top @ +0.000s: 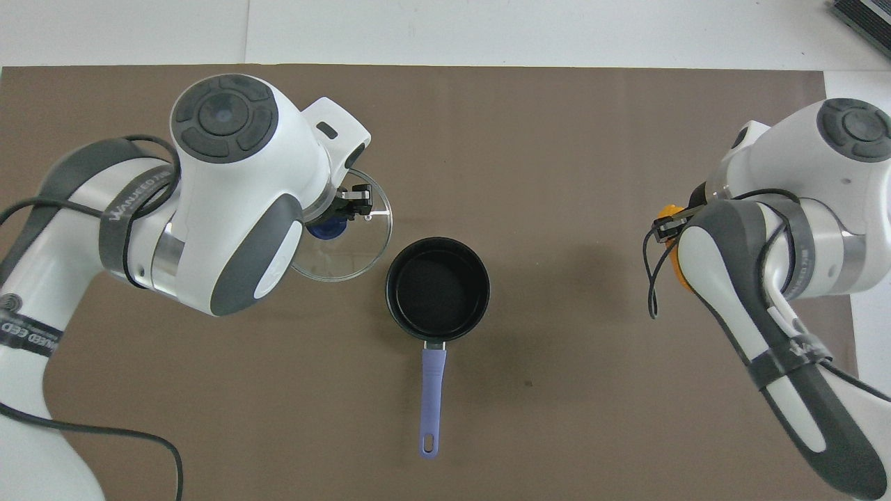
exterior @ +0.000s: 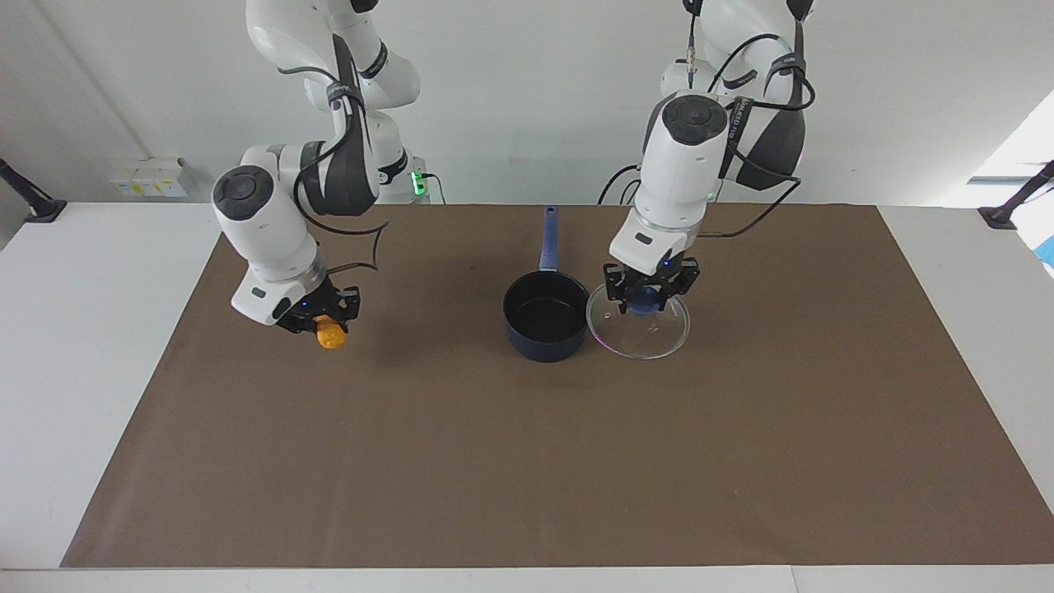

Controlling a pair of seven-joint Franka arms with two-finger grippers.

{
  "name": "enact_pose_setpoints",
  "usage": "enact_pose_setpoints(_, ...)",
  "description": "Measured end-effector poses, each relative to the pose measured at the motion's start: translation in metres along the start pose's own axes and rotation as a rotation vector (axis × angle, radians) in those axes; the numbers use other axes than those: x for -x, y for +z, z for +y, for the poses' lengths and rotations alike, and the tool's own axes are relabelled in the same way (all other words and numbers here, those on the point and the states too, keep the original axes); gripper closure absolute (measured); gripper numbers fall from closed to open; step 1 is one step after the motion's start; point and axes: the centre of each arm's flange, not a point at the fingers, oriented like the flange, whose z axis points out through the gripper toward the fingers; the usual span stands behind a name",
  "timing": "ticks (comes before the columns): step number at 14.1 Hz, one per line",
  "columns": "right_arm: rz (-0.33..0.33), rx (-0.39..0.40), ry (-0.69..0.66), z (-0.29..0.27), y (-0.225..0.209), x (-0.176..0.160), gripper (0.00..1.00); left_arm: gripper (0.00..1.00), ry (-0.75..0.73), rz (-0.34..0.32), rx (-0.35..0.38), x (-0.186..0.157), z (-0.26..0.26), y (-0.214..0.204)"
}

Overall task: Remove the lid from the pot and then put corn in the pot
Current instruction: 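Lift the lid aside with the left gripper while the right gripper carries the corn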

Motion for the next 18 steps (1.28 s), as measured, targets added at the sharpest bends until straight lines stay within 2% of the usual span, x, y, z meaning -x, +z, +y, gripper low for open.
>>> enact_pose_setpoints(4,-0.017,0.010,0.079,-0.075,-0.011,-0.006,0.59,0.39,0.039,-0.017,-0.010,-0.024,-0.060,0.008)
enact_pose_setpoints(9,0.012,0.014,0.159,-0.177,-0.026,-0.005,0.59,0.39,0.049,-0.061,-0.023,-0.040,-0.136,0.030)
enact_pose_setpoints(13,0.032,-0.061,0.244,-0.229,-0.045,-0.004,0.59,0.39,0.034,-0.119,-0.029,-0.040,-0.188,0.061)
enact_pose_setpoints(18,0.000,-0.038,0.284,-0.324,-0.007,-0.011,0.59,0.39,0.046,-0.108,-0.019,-0.029,-0.250,0.102)
